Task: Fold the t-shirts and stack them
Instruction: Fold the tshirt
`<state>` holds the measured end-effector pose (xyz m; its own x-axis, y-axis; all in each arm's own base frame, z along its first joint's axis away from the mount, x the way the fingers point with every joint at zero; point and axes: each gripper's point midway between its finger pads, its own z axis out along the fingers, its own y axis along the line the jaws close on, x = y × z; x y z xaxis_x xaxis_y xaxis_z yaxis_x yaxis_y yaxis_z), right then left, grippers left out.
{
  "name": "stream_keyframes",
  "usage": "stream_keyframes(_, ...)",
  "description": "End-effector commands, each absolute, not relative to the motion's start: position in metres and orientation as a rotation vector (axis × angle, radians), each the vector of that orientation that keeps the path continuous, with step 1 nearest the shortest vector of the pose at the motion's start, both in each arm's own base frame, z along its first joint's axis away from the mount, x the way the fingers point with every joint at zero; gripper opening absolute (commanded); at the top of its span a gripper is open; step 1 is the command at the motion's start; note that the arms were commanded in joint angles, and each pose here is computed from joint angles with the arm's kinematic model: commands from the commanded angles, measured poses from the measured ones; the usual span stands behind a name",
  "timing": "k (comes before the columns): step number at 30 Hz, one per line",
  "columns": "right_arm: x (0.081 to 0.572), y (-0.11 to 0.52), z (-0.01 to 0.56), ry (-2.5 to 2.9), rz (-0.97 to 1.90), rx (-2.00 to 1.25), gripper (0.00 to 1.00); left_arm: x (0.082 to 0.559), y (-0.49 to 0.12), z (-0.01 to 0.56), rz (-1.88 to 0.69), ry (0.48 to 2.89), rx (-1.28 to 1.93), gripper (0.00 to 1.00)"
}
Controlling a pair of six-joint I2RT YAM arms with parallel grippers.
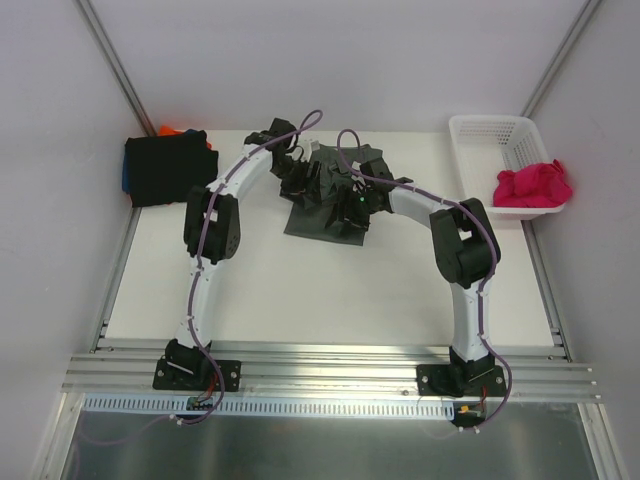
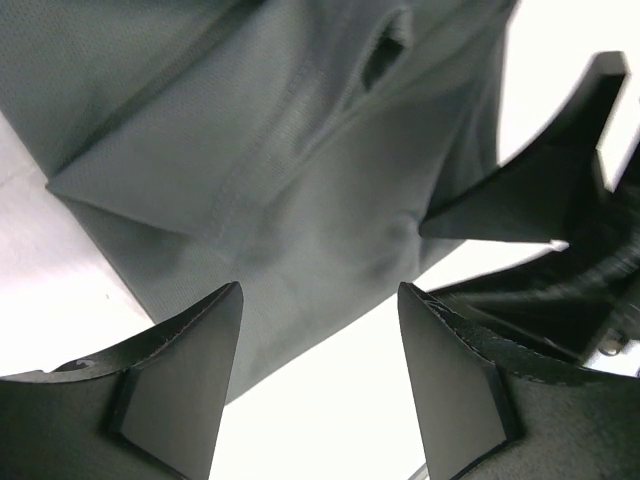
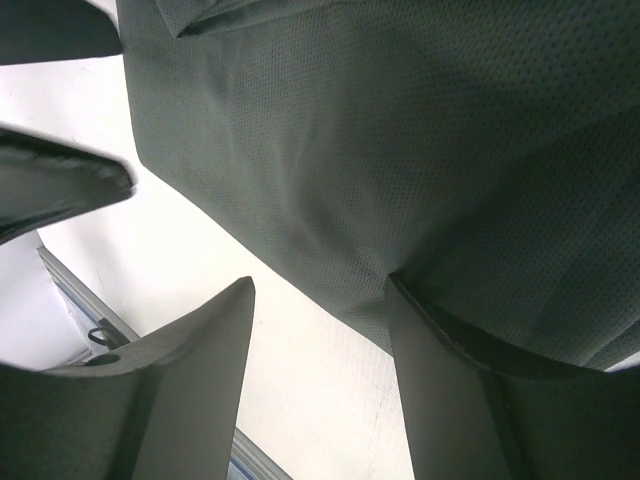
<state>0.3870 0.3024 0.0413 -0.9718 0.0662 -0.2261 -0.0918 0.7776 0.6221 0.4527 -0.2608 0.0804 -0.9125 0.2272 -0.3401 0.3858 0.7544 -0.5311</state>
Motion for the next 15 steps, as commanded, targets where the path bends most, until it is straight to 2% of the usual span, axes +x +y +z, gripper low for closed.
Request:
stream_keyframes(1,0.389,0.296,0.058,2.699,0.953,-0.035,0.59,0.458,-0.268,0.077,-0.906,2.694,0.482,0.63)
stream_keyframes(12,0.388,0.295,0.053,2.712,0.938,-0.033,0.59,0.46,-0.264,0.068,-0.903,2.713,0.463,0.61)
stream_keyframes(15,0.388,0.295,0.054,2.707,0.938,-0.036,0.59,0.465,-0.262,0.063,-0.893,2.715,0.454,0.56)
